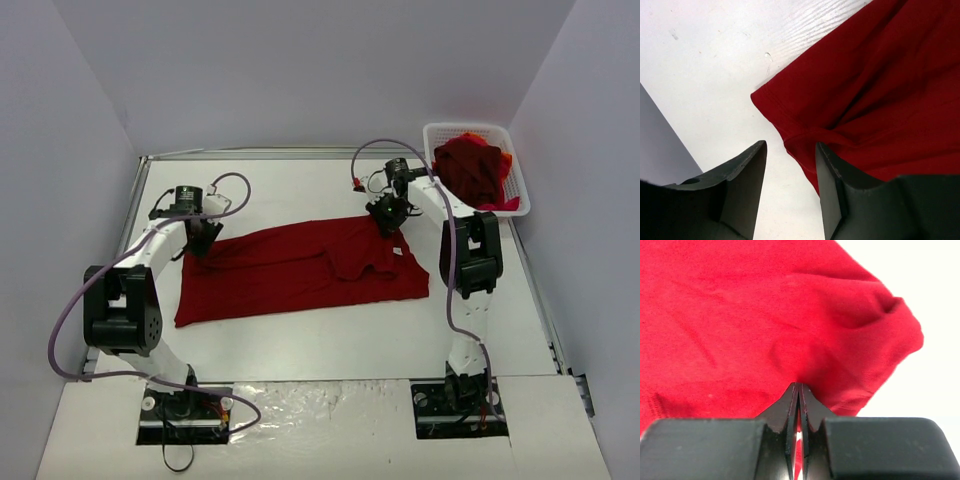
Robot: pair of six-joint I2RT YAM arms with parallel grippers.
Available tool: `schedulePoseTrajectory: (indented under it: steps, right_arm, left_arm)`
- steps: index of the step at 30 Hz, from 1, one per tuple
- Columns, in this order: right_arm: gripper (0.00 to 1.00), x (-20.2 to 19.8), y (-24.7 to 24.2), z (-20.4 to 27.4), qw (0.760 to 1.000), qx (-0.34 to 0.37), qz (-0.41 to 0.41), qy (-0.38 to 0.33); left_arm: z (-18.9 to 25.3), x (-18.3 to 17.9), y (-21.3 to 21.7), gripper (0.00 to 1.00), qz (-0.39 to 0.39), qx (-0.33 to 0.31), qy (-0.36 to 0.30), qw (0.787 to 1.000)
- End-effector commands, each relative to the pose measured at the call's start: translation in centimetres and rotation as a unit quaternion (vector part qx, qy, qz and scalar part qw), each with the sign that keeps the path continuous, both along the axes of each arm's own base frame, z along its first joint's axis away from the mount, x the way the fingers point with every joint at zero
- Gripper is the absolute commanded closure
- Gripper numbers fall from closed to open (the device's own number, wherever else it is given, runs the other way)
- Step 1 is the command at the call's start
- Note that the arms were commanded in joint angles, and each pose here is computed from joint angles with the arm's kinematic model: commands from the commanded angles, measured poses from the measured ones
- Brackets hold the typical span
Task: Fold and stack the t-shirts
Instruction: Fold the other side of the tshirt into a rectangle
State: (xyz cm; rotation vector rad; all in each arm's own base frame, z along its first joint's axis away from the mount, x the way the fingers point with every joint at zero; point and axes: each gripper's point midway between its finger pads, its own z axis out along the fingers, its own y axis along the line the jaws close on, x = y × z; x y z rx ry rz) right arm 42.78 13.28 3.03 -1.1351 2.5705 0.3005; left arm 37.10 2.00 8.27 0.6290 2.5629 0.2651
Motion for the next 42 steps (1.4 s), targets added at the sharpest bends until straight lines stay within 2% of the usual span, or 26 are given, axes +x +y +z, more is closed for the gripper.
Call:
schedulePoseTrajectory:
  steps: [1, 8, 13, 16, 17, 20, 21, 23, 24, 26, 30, 36, 42]
  right_arm:
    - [1.0, 0.1, -0.3, 0.3, 1.0, 0.003, -0.008, 0.008]
    - [1.0, -0.5, -0.9, -1.9, 0.999, -0.01, -0.011, 0.034]
    - [1.0, -0.6, -1.2, -2.5, 0.999, -0.019, -0.01, 0.038]
    - [1.0, -0.8, -1.6, -2.9, 0.999, -0.025, -0.01, 0.042]
    - [1.0, -0.8, -1.8, -3.0, 0.999, -0.025, -0.011, 0.042]
    - [1.0, -0.9, -2.0, -3.2, 0.999, -0.026, -0.012, 0.046]
    - [1.0, -0.9, -2.1, -3.3, 0.999, -0.027, -0.012, 0.046]
    - [1.0, -0.9, -2.2, -3.4, 0.998, -0.028, -0.013, 0.047]
    - [1.0, -0.9, -2.1, -3.4, 0.998, -0.028, -0.012, 0.046]
    - [1.0, -0.9, -2.2, -3.4, 0.998, -0.028, -0.013, 0.047]
    - [1.0, -1.0, -2.4, -3.7, 0.998, -0.034, -0.013, 0.049]
    - [1.0, -1.1, -2.6, -3.9, 0.998, -0.039, -0.015, 0.051]
    - [1.0, -1.2, -3.1, -4.1, 0.998, -0.041, -0.02, 0.052]
  left_arm:
    - [2.5, 1.4, 0.3, 0.57, -0.01, 0.018, -0.041, 0.999]
    - [1.0, 1.2, 0.8, 0.5, -0.024, 0.037, -0.019, 0.999]
    - [-0.2, 1.1, 0.5, 0.51, -0.033, 0.027, 0.006, 0.999]
    - [-0.7, 0.6, 0.1, 0.58, -0.037, 0.018, 0.022, 0.999]
    - [-0.7, 0.4, 0.2, 0.63, -0.036, 0.018, 0.029, 0.999]
    - [-1.2, -0.2, -0.7, 0.68, -0.05, -0.004, 0.045, 0.998]
    - [-1.3, -0.4, -0.8, 0.75, -0.052, -0.006, 0.048, 0.997]
    - [-1.6, -0.7, -0.8, 0.83, -0.053, -0.008, 0.058, 0.997]
    - [-1.8, -0.8, -0.8, 0.91, -0.054, -0.008, 0.062, 0.997]
    - [-2.1, -1.0, -0.7, 0.97, -0.054, -0.005, 0.068, 0.996]
    - [-1.8, -1.2, -0.7, 0.98, -0.053, -0.003, 0.063, 0.997]
    - [1.2, -1.8, 0.2, 0.98, -0.056, 0.023, 0.019, 0.998]
    - [4.1, -3.5, 1.5, 0.98, -0.075, 0.074, -0.015, 0.994]
